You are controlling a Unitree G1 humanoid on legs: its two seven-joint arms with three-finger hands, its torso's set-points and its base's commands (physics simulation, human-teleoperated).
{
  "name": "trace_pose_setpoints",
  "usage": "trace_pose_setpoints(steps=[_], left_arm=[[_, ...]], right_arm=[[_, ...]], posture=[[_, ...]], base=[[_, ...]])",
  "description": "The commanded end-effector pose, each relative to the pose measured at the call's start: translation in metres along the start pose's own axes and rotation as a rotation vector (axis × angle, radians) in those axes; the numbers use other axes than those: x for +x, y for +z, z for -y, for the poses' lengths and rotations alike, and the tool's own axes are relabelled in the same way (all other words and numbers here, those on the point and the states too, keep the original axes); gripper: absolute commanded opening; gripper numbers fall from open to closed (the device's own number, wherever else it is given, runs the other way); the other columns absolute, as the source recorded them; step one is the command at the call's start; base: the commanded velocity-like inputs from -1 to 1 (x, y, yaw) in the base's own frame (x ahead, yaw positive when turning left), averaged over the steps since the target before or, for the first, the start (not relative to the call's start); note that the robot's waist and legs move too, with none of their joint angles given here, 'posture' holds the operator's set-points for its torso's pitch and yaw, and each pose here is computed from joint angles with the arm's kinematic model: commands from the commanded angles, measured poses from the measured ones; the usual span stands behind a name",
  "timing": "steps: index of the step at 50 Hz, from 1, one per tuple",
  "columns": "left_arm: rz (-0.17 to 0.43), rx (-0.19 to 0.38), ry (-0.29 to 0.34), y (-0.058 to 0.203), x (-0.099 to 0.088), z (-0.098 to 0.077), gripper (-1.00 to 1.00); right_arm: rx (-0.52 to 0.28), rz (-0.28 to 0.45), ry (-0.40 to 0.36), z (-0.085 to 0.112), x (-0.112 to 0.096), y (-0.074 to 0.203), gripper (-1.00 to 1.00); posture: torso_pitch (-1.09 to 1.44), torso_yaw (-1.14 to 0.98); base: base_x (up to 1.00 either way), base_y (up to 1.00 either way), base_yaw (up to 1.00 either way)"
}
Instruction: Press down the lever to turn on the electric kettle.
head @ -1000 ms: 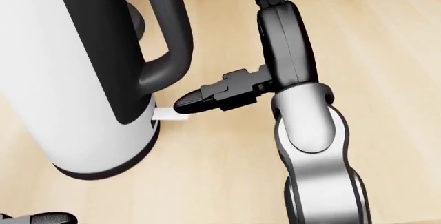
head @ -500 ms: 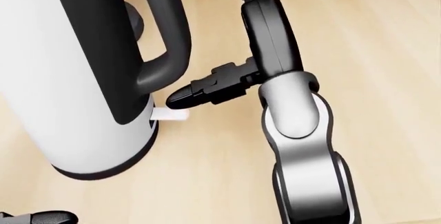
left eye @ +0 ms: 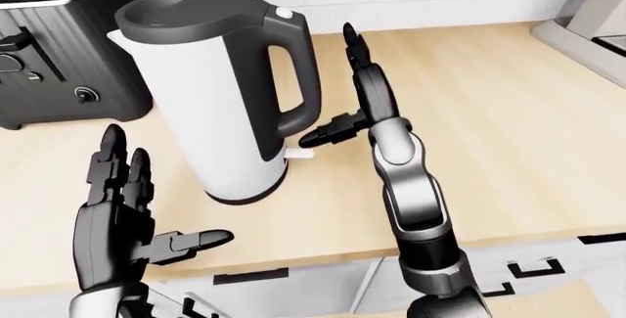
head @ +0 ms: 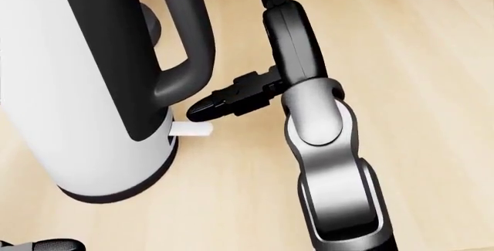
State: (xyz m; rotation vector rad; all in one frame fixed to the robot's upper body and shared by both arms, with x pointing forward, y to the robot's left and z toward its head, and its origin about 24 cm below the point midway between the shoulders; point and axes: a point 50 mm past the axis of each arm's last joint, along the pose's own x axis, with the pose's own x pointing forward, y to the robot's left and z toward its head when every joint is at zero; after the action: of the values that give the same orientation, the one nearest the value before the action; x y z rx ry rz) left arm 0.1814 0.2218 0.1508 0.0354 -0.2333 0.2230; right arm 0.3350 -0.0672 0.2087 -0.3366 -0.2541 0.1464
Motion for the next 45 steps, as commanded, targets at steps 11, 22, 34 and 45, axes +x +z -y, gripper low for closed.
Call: trace_pose_setpoints(steps=[11, 22, 34, 45], left_arm=[[0.077, 0.011, -0.003, 0.011, -0.001, 0.0, 1.0], [0.076, 0.011, -0.002, 0.01, -0.001, 0.0, 1.0], [0.077, 0.011, -0.002, 0.01, -0.001, -0.001, 1.0], [0.076, 0.011, 0.0, 0.01, -0.001, -0.001, 1.0]], right_arm=[[0.003, 0.078, -0.015, -0.001, 0.002, 0.009, 1.0], [0.002, 0.063, -0.017, -0.002, 0.004, 0.002, 1.0], [-0.015, 0.045, -0.015, -0.004, 0.014, -0.005, 1.0], [-0.035, 0.02, -0.018, -0.005, 0.019, -0.015, 1.0]], posture=[[0.0, 0.0], [0.0, 0.0], [0.0, 0.0], [0.0, 0.0]], base=[[0.0, 0.0, 0.0], [0.0, 0.0, 0.0], [0.0, 0.0, 0.0], [0.0, 0.0, 0.0]])
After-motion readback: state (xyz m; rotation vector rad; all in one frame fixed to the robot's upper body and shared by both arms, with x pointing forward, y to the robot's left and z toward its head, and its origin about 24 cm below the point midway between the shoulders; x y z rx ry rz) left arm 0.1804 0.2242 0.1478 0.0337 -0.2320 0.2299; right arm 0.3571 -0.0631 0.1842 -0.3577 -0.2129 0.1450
